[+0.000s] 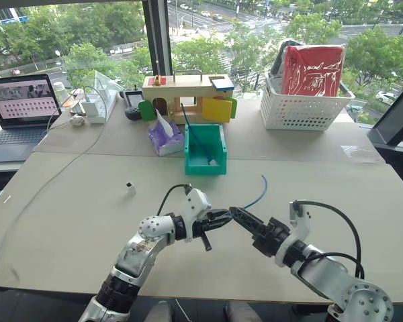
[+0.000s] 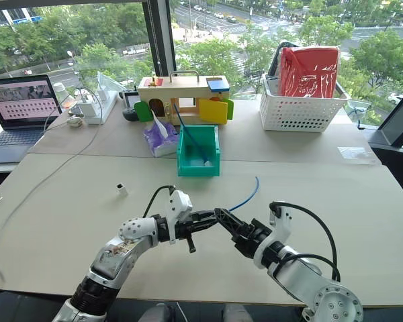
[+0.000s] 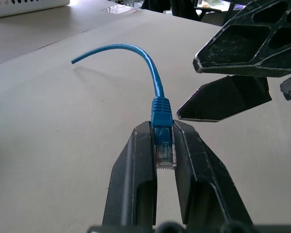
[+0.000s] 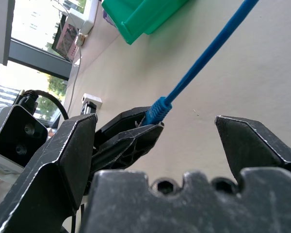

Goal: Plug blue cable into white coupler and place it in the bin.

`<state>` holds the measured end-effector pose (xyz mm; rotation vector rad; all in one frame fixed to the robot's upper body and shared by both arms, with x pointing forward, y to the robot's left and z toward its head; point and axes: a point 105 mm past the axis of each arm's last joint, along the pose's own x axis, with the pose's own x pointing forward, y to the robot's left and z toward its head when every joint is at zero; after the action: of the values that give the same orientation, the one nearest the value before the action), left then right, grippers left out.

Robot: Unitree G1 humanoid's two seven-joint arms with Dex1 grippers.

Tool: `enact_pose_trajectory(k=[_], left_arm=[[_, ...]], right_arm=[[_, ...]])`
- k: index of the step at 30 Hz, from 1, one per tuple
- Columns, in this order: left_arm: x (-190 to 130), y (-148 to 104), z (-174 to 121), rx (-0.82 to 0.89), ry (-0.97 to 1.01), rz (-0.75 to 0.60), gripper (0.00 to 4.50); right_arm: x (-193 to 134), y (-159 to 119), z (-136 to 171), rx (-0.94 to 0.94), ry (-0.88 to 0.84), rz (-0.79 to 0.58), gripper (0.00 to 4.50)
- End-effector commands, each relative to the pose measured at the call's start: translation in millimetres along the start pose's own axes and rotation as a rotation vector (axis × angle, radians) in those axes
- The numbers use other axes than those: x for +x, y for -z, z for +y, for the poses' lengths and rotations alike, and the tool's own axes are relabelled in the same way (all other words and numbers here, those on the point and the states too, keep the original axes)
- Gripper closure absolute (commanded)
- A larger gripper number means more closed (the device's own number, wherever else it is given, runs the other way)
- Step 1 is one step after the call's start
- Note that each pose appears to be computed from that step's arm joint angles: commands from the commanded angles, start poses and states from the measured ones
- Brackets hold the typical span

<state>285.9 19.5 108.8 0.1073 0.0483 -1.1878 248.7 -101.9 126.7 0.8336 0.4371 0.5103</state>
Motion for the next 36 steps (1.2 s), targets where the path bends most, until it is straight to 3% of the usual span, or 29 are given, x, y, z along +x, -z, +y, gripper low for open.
enact_pose_trajectory(k=[1,7,10,21,22,29,33,36], left_arm=[[2.9,-10.3,-8.8,-0.008,0.049,-0.038,4.41],[4.1,-9.8,-12.9,-0.057,0.083,-0.047,4.41],[3.9,-9.6,-13.2,-0.065,0.087,-0.046,4.41],[4.5,-9.5,-15.5,-0.088,0.102,-0.057,4.41],[3.8,-9.1,-17.2,-0.103,0.11,-0.06,3.91],[-2.6,-10.7,-19.8,-0.143,0.141,-0.082,1.6],[-29.1,-6.2,-11.2,-0.087,0.192,-0.036,0.09],[-62.3,-7.8,1.7,-0.1,0.127,-0.036,0.09]], right_arm=[[-0.4,-3.0,10.2,0.021,-0.044,-0.008,0.0],[0.2,-2.7,13.4,0.05,-0.04,-0.005,0.0],[0.4,-2.2,14.2,0.061,-0.037,-0.001,0.65],[-0.4,0.4,16.8,0.085,-0.038,0.012,4.34],[-0.5,0.3,16.9,0.084,-0.037,0.013,4.49],[-1.5,-0.9,16.6,0.086,-0.035,0.016,4.5],[-2.5,-9.1,14.2,0.066,-0.018,-0.03,4.5],[-5.8,-18.3,9.1,0.087,0.001,-0.086,4.5]])
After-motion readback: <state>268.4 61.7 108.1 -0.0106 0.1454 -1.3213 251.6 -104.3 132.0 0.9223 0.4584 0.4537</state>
